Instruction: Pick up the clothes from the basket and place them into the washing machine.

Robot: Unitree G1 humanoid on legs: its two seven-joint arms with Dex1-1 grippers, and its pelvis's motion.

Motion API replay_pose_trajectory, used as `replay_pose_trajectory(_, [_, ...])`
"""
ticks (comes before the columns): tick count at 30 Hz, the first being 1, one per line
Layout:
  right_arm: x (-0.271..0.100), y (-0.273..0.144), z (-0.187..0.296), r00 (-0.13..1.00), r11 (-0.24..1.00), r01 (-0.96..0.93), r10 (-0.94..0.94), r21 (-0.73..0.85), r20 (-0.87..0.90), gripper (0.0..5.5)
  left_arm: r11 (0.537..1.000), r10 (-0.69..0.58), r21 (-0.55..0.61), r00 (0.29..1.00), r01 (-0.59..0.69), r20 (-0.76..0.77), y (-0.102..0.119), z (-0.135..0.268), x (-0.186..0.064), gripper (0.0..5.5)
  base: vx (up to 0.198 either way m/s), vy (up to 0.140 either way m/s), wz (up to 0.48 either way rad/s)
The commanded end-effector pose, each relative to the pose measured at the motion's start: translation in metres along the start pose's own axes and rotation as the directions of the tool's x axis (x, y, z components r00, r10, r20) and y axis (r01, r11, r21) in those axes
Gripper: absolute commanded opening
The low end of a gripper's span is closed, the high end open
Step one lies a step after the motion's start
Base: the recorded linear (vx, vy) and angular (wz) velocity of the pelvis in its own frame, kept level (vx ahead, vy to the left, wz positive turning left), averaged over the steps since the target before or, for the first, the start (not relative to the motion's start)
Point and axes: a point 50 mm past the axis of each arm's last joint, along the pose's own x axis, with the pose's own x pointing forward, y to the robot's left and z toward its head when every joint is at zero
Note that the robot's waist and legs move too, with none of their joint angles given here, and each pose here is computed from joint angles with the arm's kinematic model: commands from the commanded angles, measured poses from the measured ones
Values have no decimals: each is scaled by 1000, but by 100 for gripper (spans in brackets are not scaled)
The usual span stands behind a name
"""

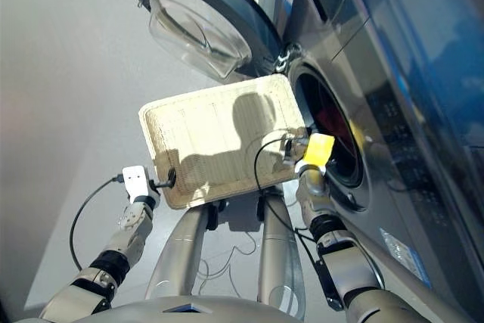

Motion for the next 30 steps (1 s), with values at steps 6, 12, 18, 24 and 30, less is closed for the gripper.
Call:
replay_pose_trajectory(6, [-28, -2, -59, 980, 998, -40, 30, -44, -198, 550, 990, 56, 139, 988, -36, -147, 26, -35, -17, 550, 51, 17, 12])
replay_pose_trajectory(12, [-59, -12, -105, 927, 1000, -4, -7, -30, -375, 550, 983, 83, 177, 961, -36, -263, 32, -61, -31, 550, 79, 46, -41])
replay_pose_trajectory(18, [-97, -21, -147, 841, 999, 45, -44, -11, -540, 550, 981, 104, 193, 923, -33, -371, 38, -87, -50, 550, 72, 53, -60])
replay_pose_trajectory(24, [-132, -27, -176, 756, 997, 79, -68, -13, -652, 550, 980, 134, 192, 890, -54, -435, 44, -105, -68, 550, 79, 23, -96])
replay_pose_trajectory(30, [-157, -34, -192, 683, 996, 80, -76, -29, -727, 550, 983, 156, 162, 846, -83, -510, 50, -120, -83, 550, 20, 3, -9])
